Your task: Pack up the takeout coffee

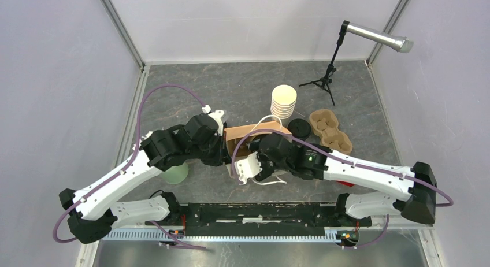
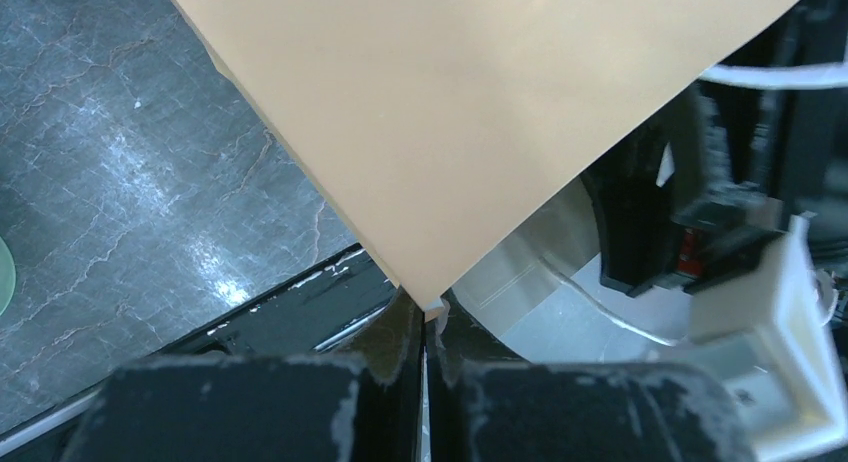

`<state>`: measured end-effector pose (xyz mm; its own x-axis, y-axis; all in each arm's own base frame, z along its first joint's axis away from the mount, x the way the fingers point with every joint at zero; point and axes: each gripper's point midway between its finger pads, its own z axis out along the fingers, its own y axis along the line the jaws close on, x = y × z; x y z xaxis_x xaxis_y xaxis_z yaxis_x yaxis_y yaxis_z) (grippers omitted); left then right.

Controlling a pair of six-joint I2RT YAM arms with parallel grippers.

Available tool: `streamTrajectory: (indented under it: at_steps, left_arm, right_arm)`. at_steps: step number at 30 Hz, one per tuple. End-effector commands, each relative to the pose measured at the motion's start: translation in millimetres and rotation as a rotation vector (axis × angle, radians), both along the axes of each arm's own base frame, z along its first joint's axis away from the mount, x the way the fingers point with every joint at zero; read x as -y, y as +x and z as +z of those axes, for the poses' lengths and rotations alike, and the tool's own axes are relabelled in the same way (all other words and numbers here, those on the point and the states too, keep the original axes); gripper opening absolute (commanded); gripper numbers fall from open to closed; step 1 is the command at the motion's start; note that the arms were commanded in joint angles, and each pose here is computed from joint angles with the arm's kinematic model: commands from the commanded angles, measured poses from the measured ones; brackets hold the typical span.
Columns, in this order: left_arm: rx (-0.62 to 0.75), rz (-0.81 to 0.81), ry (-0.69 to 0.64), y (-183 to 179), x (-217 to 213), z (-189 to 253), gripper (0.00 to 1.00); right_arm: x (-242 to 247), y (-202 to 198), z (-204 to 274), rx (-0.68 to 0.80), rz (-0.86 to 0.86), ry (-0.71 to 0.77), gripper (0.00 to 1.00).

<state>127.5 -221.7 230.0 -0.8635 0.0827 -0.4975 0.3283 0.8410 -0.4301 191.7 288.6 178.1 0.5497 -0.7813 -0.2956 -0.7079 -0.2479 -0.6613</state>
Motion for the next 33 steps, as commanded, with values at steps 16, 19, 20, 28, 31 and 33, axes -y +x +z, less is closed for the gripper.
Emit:
streamTrajectory:
  at_steps: [16, 19, 20, 28, 31, 33]
  left_arm:
    - [0.071, -0.105, -0.042, -7.6, -0.7, 4.6, 0.02]
    - [0.058, -0.116, -0.046, -8.7, 2.5, 4.1, 0.02]
    - [0.059, -0.118, -0.049, -8.8, 3.2, 4.5, 0.02]
    - [0.073, -0.1, -0.045, -6.4, 0.0, 4.5, 0.02]
    - [0.066, -0.095, -0.049, -6.6, 1.2, 4.9, 0.02]
    - [0.064, -0.093, -0.052, -6.3, 2.1, 5.2, 0.02]
  right_arm:
    - [-59.8, -1.8, 26.2, 0.044, 0.208, 0.173, 0.71]
    - [-62.3, 0.8, 19.0, 0.048, 0.216, 0.157, 0.71]
    - [-63.9, 2.3, 18.6, 0.049, 0.215, 0.157, 0.71]
    - [-66.4, 12.1, 5.0, 0.058, 0.176, 0.142, 0.71]
    - [-64.6, 16.3, 2.8, 0.064, 0.148, 0.139, 0.71]
    - [-65.1, 18.2, 4.8, 0.07, 0.137, 0.148, 0.7]
